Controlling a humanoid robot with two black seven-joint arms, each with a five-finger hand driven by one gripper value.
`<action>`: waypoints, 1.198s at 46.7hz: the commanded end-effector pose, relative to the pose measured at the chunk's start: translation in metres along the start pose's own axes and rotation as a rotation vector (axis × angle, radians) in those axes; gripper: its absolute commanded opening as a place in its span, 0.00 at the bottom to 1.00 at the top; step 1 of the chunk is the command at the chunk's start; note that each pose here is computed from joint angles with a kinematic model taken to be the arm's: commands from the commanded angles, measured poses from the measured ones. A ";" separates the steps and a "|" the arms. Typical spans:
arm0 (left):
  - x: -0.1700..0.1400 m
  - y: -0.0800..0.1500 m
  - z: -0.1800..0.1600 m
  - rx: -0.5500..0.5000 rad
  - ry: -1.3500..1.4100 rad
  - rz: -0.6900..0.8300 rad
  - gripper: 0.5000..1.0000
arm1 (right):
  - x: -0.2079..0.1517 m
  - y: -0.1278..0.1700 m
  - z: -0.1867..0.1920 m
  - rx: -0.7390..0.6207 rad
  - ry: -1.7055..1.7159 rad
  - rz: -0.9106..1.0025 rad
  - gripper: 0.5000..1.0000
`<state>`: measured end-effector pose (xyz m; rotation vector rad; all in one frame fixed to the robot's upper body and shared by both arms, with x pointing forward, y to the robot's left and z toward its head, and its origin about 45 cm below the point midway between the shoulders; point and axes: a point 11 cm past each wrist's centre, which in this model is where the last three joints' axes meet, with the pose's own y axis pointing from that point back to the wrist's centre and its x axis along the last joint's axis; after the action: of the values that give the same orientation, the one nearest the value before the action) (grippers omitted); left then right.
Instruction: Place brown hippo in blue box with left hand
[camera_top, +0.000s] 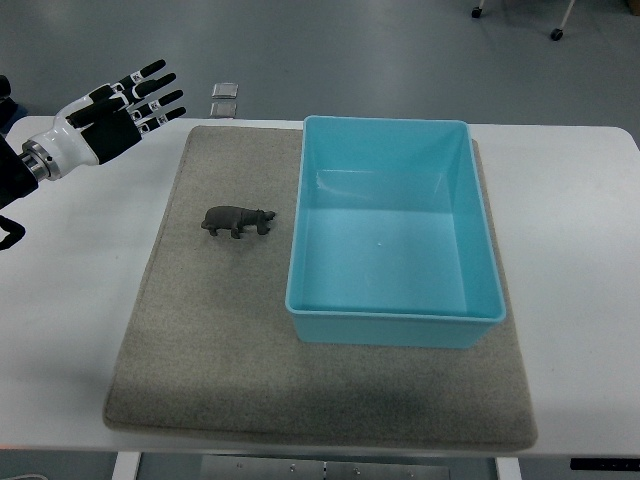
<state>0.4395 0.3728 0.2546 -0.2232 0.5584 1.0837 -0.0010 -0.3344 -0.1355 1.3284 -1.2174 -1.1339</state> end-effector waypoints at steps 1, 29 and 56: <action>0.001 -0.001 -0.001 -0.002 0.002 0.003 1.00 | 0.000 0.000 0.000 0.000 0.000 0.000 0.87; -0.002 -0.008 0.009 -0.042 -0.006 -0.004 1.00 | 0.000 0.000 0.000 0.000 0.000 0.000 0.87; -0.007 -0.008 0.010 0.118 -0.426 -0.042 0.99 | 0.000 0.000 0.000 0.000 0.000 0.000 0.87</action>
<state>0.4474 0.3686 0.2639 0.0571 0.2835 1.0304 -0.0010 -0.3344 -0.1355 1.3281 -1.2176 -1.1336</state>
